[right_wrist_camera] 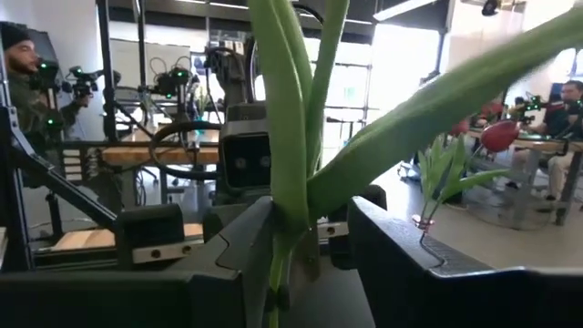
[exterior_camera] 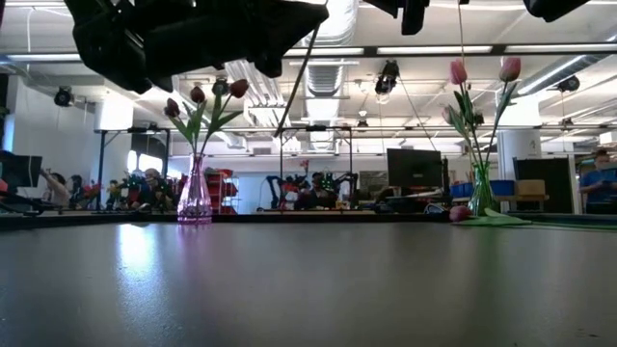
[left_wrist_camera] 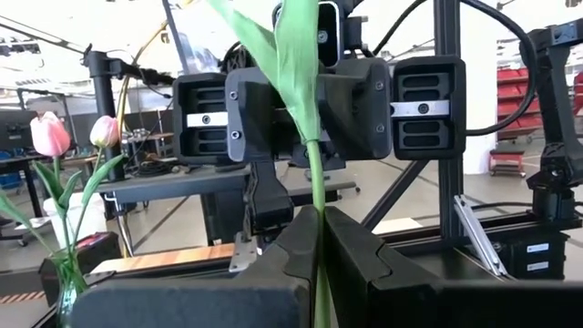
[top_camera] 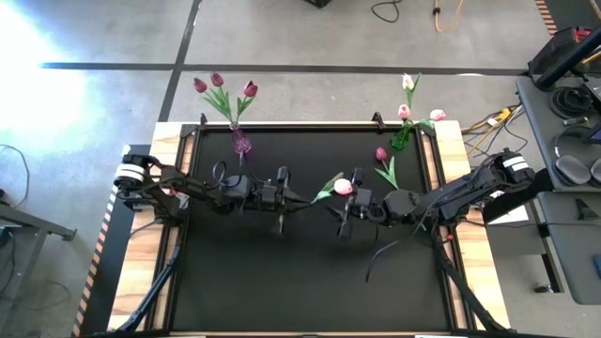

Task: Sort flowers into vase by color
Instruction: Put the pink flower into the green vase

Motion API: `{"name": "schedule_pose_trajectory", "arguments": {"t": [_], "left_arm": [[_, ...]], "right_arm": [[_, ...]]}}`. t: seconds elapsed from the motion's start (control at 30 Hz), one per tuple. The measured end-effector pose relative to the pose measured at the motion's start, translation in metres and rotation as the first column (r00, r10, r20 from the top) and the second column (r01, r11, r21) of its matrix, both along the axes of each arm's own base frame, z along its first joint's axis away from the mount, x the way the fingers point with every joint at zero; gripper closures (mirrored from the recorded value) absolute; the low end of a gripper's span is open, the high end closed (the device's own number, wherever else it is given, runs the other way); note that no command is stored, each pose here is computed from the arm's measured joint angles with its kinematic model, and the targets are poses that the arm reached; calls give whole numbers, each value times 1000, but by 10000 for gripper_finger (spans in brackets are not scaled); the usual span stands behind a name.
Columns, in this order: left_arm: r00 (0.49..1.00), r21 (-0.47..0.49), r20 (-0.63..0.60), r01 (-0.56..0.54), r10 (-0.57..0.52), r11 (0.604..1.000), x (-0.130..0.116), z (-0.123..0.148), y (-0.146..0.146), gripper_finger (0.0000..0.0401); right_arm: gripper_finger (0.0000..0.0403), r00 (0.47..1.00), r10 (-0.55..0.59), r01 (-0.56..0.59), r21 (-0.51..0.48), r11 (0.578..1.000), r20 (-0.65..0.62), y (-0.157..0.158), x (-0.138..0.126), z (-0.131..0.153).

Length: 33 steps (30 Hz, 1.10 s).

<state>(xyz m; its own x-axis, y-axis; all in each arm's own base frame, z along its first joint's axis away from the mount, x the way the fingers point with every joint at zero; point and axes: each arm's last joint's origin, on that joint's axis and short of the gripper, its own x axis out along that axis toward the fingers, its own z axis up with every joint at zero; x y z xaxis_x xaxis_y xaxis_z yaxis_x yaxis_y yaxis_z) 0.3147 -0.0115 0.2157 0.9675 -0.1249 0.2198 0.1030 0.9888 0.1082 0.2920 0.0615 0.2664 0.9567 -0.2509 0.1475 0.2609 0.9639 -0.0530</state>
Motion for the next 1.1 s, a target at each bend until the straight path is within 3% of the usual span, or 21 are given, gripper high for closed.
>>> {"name": "schedule_pose_trajectory", "arguments": {"t": [0.2,0.43,0.6,0.7,0.9,1.1], "left_arm": [[1000,0,-3,1,-1,1000,0,0,0,401],[999,-1,-37,-8,7,1000,1,-3,0,383],[998,-1,-56,-18,18,1000,-2,-8,2,348],[993,-7,-92,-77,76,997,-8,-17,4,322],[980,-23,-141,-148,143,989,-33,-35,7,271],[984,-52,-108,-145,139,988,-63,-49,7,244]], "right_arm": [[279,1000,19,-19,-31,999,-13,1,0,-1],[383,1000,15,-16,-63,998,-18,-2,2,1],[388,1000,6,-7,-104,995,-15,-2,3,8],[389,1000,-15,11,-132,991,-25,-3,1,18],[390,954,-278,252,-202,946,-112,-13,-15,42],[390,822,-551,506,-259,823,-145,-26,-47,69]]}}
